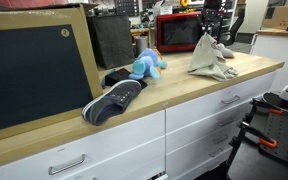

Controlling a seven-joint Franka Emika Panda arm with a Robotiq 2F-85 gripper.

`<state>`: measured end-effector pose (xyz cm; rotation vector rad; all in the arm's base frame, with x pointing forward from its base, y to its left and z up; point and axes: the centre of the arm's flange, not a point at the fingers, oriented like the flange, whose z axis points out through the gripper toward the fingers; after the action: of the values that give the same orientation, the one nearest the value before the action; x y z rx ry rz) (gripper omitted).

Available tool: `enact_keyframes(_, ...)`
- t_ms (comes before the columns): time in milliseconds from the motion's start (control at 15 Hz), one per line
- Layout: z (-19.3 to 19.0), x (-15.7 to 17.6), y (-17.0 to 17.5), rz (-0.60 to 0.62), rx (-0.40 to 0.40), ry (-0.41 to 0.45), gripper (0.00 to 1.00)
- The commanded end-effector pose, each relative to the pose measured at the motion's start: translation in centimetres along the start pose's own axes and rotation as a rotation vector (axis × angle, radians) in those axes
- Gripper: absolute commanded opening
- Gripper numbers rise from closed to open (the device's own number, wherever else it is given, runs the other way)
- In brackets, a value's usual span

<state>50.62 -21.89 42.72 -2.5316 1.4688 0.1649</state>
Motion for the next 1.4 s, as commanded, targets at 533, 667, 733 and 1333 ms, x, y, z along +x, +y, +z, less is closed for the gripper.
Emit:
enact_keyframes(533,5.2,7.2,-12.7,0.074,0.086,0.183,0.01)
enact_keyframes(667,5.0,8.2,-13.2,0.116,0.137,0.171,0.01)
enact_keyframes(733,4.7,8.6,-13.4,0.153,0.148,0.162,0.01)
enact_keyframes(1333,0.7,8.8,-9.8,0.137,0.167,0.113,0.75)
